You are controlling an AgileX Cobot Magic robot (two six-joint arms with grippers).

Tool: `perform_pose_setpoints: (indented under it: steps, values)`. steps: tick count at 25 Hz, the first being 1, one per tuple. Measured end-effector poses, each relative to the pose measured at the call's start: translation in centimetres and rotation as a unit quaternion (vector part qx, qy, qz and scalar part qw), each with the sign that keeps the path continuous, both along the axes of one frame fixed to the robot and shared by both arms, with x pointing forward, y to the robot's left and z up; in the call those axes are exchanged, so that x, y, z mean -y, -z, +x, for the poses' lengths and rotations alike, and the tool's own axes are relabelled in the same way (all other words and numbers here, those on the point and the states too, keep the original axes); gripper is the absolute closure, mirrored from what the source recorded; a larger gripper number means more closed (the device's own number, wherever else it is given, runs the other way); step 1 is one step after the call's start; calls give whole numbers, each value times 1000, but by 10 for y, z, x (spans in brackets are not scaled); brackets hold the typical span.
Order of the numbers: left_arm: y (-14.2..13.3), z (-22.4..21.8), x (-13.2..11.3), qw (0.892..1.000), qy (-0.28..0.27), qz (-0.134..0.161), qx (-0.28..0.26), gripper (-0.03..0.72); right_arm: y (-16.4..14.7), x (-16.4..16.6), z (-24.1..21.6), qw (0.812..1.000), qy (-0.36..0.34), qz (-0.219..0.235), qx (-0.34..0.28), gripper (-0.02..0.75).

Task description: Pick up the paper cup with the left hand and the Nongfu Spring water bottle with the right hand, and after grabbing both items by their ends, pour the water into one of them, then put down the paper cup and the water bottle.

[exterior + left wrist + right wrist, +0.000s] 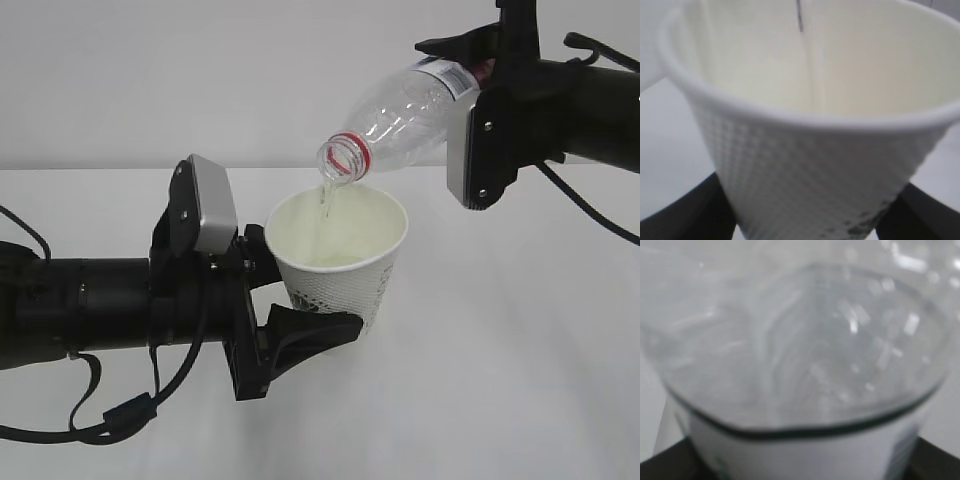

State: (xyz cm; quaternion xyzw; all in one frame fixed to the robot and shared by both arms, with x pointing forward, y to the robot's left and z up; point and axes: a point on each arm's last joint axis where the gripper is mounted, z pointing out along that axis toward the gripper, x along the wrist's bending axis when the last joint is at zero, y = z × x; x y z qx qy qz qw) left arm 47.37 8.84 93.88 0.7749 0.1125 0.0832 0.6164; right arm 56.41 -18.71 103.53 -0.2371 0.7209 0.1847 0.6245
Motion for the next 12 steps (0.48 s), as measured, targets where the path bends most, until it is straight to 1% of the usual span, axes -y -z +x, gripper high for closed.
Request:
perform_pose_setpoints:
  steps: [6, 12]
  values:
    - [0, 0, 0, 1000, 2, 1, 0, 139, 0, 0, 0, 1000, 0, 0, 0, 262]
    - [1, -2, 0, 1000, 14, 8, 4, 139, 0, 0, 0, 1000, 0, 0, 1, 262]
